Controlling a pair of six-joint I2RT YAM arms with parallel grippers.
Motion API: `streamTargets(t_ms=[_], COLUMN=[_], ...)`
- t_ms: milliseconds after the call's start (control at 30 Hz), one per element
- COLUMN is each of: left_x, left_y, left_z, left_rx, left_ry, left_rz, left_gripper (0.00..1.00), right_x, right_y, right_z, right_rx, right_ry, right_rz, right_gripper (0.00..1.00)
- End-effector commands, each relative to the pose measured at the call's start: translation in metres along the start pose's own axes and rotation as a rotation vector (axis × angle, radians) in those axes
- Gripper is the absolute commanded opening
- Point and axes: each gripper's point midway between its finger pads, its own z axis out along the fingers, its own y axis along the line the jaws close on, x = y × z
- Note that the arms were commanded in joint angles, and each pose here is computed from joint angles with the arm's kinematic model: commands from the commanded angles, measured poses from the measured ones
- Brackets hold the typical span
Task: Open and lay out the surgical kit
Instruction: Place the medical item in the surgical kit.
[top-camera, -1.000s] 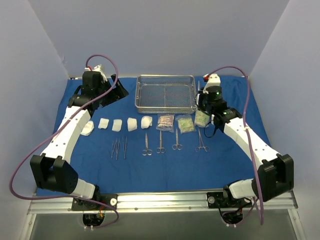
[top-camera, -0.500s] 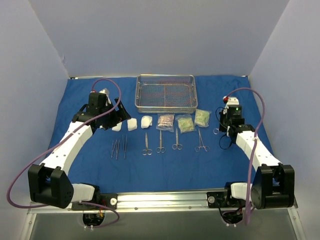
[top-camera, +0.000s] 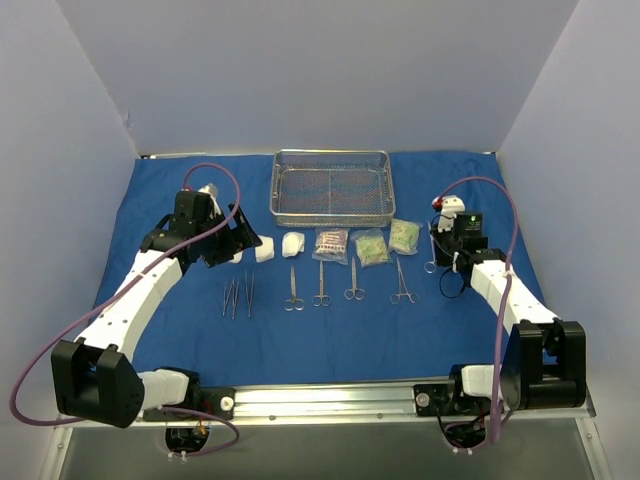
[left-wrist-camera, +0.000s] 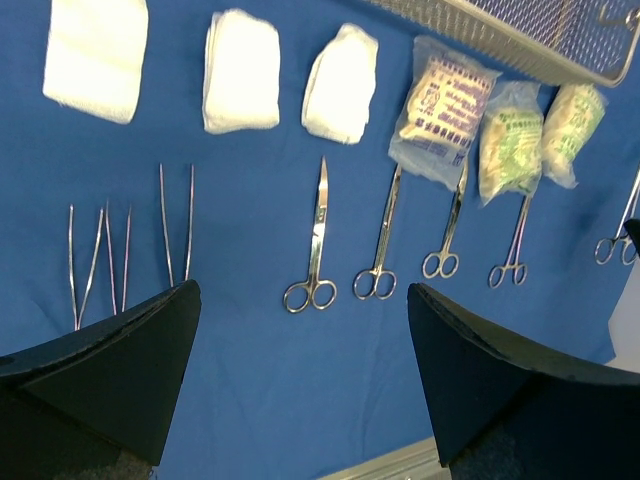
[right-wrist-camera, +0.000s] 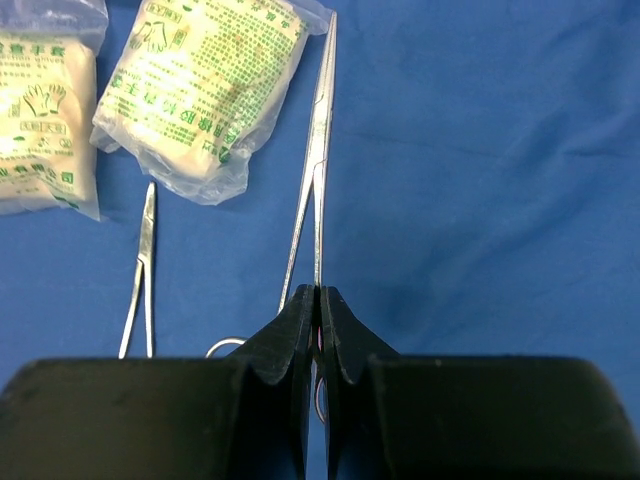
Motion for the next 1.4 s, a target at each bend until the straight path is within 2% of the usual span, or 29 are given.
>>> streamTargets(t_ms=[0, 100, 233, 300, 567, 833, 1367], left_x=[0.005, 0.002, 0.001, -0.003, -0.005, -0.005, -0.007], left_y=[-0.004, -0.002, 0.002, 0.0, 0.008, 0.016, 0.026], left_z=[-0.001, 0.001, 0.009, 0.009, 0.018, 0.026, 0.032], left_rx=[0.024, 0.007, -0.02, -0.021, -0.07, -0.102, -0.149], left_ry=[0.016, 0.018, 0.029, 0.027, 0.029, 0.021, 0.008], left_rz=[-0.006, -0.002, -0.006, -0.007, -0.011, -0.012, -0.013], left_gripper=[0.94, 0.94, 0.94, 0.94, 0.94, 0.94, 0.94], right_x=[-0.002, -0.002, 0.0, 0.01, 0.016, 0.048, 0.074], right_y=[-0.006, 0.003, -0.01, -0.008, -0.011, 0.001, 0.003], right_z=[-0.004, -0.004, -0.007, -0.005, -0.004, 0.009, 0.018], right_rx=[0.006, -0.048, 0.027, 0.012, 0.044, 0.018, -0.019], right_ry=[-0.008, -0.008, 0.0, 0.044, 0.062, 0.203, 0.327], right_rz=[-0.069, -0.1, -0.107, -0.114, -0.142, -0.256, -0.305], right_gripper=[0.0, 0.0, 0.0, 0.0, 0.0, 0.0, 0.0])
